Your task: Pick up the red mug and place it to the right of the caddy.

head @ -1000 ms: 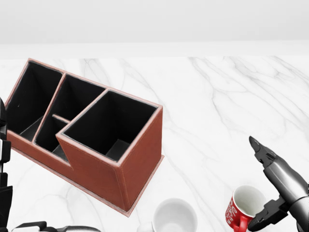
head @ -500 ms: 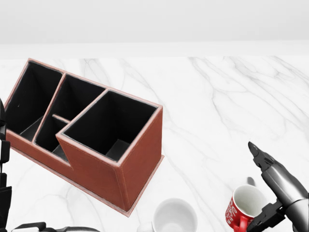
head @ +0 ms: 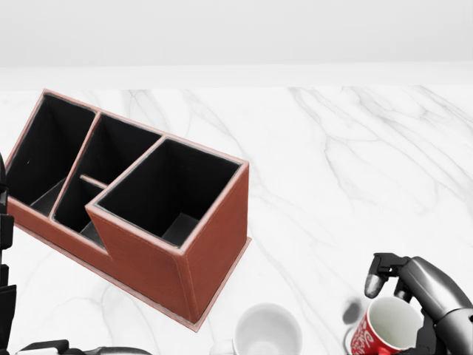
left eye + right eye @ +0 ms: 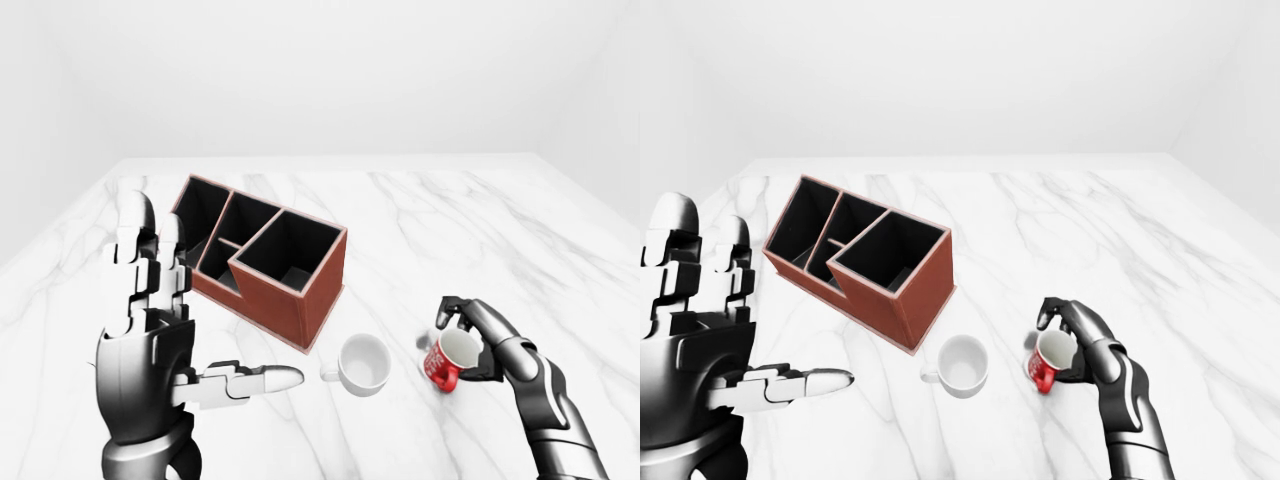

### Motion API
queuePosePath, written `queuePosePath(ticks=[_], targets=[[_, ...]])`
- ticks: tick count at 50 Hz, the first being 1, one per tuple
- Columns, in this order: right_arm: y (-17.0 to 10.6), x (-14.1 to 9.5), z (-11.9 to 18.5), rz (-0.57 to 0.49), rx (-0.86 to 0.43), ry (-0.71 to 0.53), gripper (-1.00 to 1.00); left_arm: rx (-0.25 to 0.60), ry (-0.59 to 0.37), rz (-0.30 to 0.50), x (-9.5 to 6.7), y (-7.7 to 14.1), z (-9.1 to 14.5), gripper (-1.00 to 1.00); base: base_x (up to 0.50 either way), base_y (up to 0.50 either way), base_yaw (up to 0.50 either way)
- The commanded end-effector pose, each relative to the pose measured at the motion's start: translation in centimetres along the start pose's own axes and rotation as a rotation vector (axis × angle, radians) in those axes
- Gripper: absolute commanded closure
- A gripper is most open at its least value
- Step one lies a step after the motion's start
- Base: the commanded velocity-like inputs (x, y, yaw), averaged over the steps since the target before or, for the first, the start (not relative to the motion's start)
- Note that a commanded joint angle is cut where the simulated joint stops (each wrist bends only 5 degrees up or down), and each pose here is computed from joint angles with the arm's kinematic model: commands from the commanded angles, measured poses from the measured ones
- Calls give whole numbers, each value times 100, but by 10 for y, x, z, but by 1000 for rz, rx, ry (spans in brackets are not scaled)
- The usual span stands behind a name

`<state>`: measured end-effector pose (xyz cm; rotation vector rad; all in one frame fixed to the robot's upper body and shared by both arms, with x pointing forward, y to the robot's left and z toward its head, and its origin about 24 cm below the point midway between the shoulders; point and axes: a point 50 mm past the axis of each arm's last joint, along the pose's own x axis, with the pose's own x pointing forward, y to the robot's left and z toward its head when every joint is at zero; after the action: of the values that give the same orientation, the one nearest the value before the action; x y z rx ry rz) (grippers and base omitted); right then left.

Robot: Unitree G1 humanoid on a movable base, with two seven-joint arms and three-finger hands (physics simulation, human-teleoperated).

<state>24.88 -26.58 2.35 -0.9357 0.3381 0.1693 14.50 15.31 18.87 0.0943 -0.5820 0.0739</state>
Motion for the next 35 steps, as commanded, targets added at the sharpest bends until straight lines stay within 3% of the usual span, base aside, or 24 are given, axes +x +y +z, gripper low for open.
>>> queuePosePath(ticks=[1, 11, 22, 35], targets=[[7, 6, -8, 17, 18, 40, 100, -2, 70, -2, 6, -3, -23, -100, 0, 0, 0], [-6, 2, -6, -1, 16, 20, 100, -3, 73, -3, 5, -4, -24, -100, 0, 0, 0], [-46, -11, 24, -55, -21, -57, 100, -4, 79, -5, 5, -4, -24, -100, 0, 0, 0], [-59, -8, 47, -72, -25, -85, 100, -4, 63, -3, 5, -3, -21, -100, 0, 0, 0]])
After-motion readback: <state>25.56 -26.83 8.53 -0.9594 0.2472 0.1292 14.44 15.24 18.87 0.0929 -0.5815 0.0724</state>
